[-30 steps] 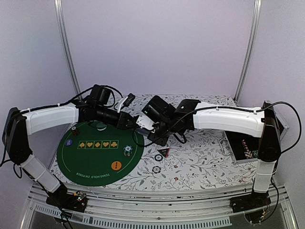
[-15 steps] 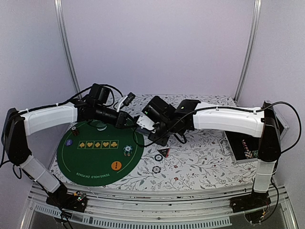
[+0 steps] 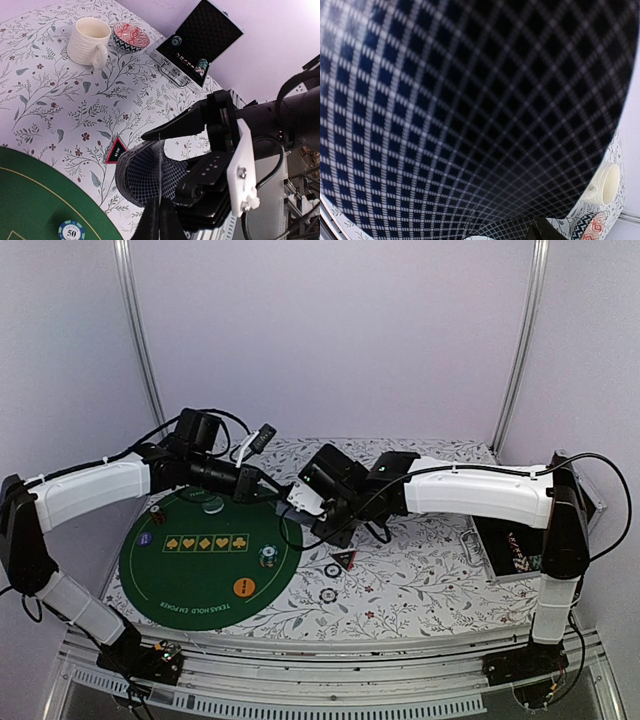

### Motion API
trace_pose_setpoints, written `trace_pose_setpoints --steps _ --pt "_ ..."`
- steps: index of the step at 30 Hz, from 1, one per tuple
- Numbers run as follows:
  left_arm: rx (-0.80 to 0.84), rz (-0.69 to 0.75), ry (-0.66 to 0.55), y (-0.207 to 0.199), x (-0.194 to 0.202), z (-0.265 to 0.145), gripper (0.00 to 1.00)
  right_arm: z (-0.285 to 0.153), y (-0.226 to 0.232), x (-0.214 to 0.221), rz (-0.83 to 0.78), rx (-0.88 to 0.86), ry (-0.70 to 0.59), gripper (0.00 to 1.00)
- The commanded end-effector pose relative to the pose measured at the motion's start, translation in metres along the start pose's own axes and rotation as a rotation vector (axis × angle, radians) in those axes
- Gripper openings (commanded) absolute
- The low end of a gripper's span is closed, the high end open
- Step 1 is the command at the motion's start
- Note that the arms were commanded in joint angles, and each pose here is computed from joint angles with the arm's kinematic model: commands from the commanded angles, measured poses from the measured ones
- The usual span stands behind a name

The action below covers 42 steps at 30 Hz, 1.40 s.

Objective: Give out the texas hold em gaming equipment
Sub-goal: Pick up the poker card from the face-down deck piles, then distribute the poker card in the big blind area.

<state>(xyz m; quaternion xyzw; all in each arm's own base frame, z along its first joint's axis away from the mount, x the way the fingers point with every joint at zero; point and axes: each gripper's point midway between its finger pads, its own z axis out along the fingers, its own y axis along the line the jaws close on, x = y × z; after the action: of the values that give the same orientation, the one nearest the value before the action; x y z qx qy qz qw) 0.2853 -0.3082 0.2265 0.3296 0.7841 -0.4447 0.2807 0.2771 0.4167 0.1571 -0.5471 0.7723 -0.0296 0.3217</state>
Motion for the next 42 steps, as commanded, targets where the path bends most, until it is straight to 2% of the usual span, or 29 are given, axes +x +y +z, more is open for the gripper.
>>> trace_pose_setpoints --steps 1,24,29,36,42 --pt "0.005 0.005 -0.035 0.0 -0.008 -0.013 0.0 0.0 -0.007 -0.002 0.028 0.014 -0.023 0.45" --pt "-0.148 -0.104 -0.155 0.038 -0.019 -0.071 0.0 -0.002 -0.015 0.0 0.057 0.021 -0.035 0.45" --pt "-0.251 -0.138 -0.196 0.056 -0.022 -0.093 0.0 -0.002 -0.016 0.001 0.06 0.024 -0.036 0.45" --pt "-0.438 -0.303 -0.223 0.112 0.004 -0.137 0.0 -0.005 -0.016 0.003 0.065 0.025 -0.054 0.45" --pt "-0.523 -0.438 -0.18 0.139 0.048 -0.143 0.0 -0.007 -0.016 0.007 0.062 0.027 -0.071 0.45"
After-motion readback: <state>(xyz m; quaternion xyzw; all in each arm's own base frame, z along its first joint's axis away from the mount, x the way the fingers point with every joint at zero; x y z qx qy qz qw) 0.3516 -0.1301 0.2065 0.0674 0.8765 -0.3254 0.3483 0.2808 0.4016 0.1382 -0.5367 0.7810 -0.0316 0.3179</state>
